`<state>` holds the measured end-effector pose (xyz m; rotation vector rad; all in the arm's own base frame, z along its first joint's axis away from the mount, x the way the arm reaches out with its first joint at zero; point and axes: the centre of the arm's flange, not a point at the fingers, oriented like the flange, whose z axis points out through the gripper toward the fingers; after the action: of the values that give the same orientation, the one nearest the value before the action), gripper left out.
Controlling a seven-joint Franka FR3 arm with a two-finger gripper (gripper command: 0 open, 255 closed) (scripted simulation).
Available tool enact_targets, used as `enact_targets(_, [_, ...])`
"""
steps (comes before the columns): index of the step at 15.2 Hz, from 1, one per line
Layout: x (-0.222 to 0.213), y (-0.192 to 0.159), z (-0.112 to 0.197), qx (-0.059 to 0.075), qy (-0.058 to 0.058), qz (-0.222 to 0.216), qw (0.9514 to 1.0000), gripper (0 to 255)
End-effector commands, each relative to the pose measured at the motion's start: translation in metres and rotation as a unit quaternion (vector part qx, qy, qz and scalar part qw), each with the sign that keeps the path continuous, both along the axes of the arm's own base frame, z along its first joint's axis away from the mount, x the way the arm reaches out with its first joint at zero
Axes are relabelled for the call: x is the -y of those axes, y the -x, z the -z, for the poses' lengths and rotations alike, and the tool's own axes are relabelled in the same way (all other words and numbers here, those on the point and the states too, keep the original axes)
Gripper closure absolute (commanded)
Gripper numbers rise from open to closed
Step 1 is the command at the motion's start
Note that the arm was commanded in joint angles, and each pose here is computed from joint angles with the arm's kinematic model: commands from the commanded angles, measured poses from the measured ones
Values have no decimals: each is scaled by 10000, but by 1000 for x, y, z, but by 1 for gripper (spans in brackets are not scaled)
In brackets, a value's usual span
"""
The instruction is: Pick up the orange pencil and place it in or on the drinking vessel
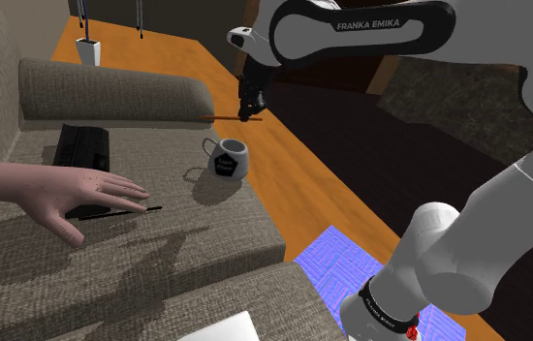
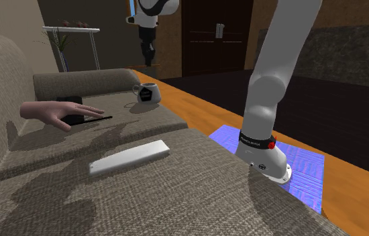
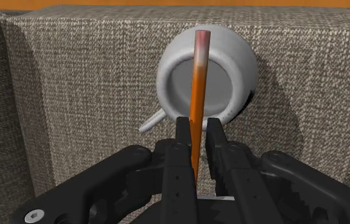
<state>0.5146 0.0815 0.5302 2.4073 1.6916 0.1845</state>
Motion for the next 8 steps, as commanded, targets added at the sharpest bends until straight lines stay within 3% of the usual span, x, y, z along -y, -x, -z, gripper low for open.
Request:
enact_targets(1, [20, -23, -2, 2, 7, -5, 10000, 255])
enact_targets(8, [20, -23, 35, 2, 7, -5, 10000, 255])
